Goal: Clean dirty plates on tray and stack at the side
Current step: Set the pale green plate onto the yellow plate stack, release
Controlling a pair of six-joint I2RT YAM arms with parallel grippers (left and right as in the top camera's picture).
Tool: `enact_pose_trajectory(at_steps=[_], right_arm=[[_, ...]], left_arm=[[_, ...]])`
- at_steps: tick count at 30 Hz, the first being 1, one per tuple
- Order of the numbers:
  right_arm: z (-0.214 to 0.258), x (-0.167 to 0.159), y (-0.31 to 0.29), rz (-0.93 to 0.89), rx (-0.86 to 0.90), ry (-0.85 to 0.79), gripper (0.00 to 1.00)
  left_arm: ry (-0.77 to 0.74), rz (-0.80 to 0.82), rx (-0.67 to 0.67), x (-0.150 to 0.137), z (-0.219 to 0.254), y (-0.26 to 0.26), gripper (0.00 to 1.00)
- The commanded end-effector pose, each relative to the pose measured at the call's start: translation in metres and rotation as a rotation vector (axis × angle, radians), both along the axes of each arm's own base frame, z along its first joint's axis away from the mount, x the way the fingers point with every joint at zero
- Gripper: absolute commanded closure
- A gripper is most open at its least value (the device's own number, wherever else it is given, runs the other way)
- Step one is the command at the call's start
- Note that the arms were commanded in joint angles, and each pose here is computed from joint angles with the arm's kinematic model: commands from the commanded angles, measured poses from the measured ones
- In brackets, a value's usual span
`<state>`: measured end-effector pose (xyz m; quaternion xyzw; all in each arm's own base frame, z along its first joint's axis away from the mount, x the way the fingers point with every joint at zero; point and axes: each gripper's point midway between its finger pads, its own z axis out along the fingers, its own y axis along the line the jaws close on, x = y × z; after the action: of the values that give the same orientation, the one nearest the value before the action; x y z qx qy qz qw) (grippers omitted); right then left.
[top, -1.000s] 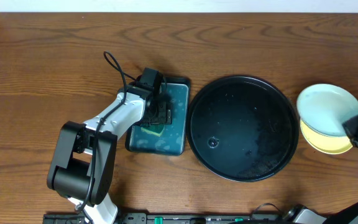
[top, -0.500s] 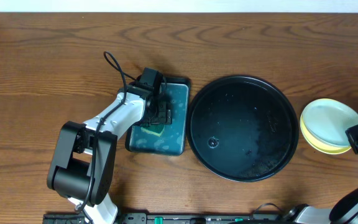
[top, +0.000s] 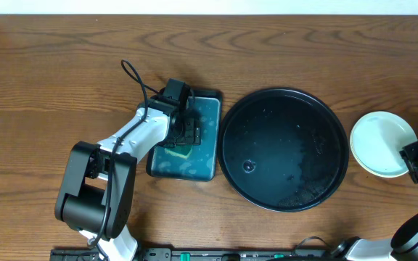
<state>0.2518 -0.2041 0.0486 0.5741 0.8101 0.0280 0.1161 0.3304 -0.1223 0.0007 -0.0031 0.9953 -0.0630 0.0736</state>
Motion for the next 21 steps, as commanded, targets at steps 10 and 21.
enact_pose_trajectory(at_steps=[10, 21], right_arm=[[0.007, 0.044, 0.042, 0.246, 0.083, -0.153, 0.46], [0.012, 0.088, 0.137, 0.703, 0.06, -0.201, 0.38]], left_arm=[[0.095, 0.009, 0.039, -0.022, -0.026, 0.011, 0.16], [0.077, 0.009, 0.034, -0.018, -0.025, 0.009, 0.16]])
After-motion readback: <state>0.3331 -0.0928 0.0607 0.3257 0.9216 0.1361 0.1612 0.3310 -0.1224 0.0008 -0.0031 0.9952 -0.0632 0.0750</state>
